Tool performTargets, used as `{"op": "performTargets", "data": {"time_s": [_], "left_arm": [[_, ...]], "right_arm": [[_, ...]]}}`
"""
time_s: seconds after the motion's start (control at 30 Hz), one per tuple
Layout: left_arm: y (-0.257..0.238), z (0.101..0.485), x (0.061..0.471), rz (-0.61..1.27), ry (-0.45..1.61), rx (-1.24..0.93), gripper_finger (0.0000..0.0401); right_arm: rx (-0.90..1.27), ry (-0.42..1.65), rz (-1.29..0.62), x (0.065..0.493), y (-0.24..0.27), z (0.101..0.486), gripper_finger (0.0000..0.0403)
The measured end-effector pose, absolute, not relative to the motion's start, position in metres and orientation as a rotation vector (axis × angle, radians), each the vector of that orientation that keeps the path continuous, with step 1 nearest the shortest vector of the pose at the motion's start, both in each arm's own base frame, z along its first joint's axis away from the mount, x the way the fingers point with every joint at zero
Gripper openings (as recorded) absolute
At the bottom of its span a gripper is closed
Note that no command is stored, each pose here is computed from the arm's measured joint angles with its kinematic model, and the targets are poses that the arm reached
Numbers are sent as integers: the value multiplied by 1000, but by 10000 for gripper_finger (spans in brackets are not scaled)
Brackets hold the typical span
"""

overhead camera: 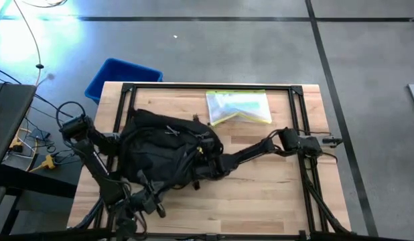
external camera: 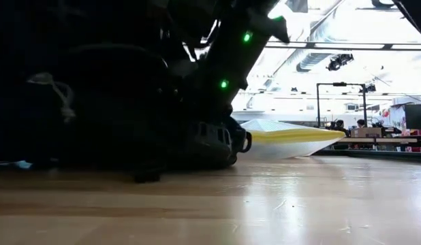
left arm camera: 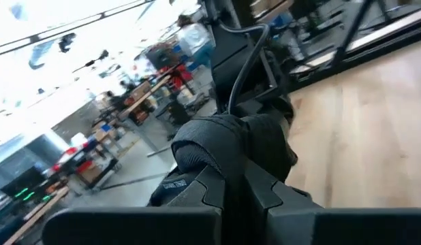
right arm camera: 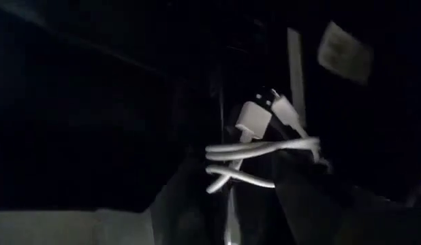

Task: Unpack backpack
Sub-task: Remove the black cellphone from the black backpack

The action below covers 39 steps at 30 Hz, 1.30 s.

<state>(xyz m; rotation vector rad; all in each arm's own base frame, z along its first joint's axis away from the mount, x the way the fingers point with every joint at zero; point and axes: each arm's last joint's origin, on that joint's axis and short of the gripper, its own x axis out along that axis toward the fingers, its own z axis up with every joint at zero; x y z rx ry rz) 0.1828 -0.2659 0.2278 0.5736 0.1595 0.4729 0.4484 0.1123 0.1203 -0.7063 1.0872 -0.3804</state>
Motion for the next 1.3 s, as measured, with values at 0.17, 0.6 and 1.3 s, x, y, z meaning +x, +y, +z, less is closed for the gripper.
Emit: {"op": "performTargets", "data": {"time_s": [0.17, 0.6, 1.3], "left_arm": [[-283, 243, 172, 370, 159, 598, 0], [-276, 237, 178, 371, 178, 573, 0], [-271, 232, 191, 269, 243, 551, 0]], "right_arm": [[-688, 1014, -282, 452, 152, 145, 185], [-468, 1087, -210, 452, 143, 144, 268], [-444, 1189, -261, 450, 70, 109, 255]]}}
